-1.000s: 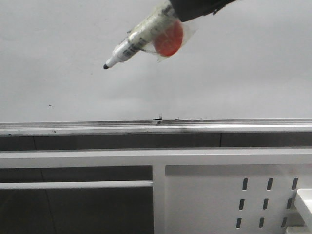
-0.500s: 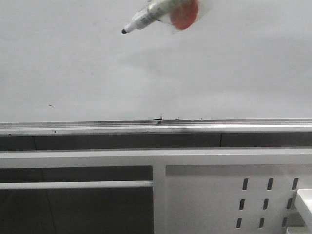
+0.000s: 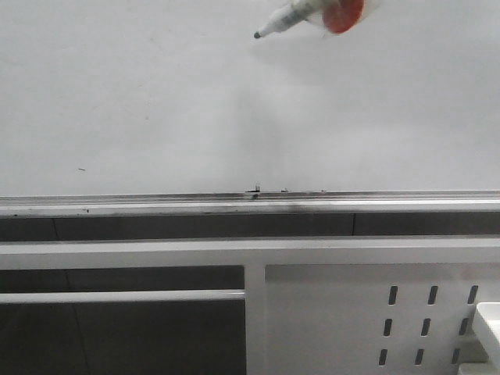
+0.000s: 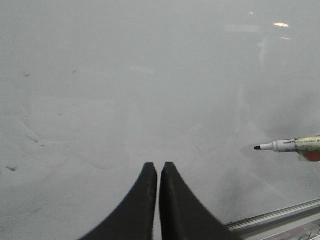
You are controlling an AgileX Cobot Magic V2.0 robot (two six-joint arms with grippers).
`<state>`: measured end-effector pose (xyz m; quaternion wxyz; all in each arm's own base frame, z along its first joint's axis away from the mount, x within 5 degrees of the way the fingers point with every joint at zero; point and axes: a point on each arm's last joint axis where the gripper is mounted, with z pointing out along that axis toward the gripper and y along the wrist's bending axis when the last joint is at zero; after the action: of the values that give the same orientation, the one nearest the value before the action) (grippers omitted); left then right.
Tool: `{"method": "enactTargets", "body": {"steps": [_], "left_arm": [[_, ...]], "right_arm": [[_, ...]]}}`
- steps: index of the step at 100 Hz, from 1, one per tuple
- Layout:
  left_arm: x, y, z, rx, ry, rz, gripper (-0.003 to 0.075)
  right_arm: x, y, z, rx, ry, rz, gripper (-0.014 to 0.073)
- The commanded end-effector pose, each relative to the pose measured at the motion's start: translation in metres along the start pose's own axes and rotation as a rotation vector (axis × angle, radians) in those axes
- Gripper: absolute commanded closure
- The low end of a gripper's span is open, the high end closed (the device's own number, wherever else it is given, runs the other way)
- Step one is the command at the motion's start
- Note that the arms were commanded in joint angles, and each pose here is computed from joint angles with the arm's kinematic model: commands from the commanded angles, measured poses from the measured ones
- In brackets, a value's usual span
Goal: Write number 1 on whiteboard
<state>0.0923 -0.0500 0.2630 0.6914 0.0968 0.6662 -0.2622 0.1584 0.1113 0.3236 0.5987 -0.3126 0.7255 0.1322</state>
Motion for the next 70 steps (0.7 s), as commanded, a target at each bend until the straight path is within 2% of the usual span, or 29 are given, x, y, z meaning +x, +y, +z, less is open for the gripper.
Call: {"method": "enactTargets", "body": {"steps": [1, 70], "left_arm": [[-0.0158, -0.004, 0.0014, 0.031, -0.098, -0.025, 0.074], [-0.0158, -0.004, 0.0014, 0.031, -0.098, -0.025, 0.074]], "right_arm": [[-0.0179, -0.0069, -0.0059, 0.056, -0.125, 0.007, 0.0664], [-0.0176, -0.007, -0.005, 0.056, -0.124, 0.007, 0.0664]]}}
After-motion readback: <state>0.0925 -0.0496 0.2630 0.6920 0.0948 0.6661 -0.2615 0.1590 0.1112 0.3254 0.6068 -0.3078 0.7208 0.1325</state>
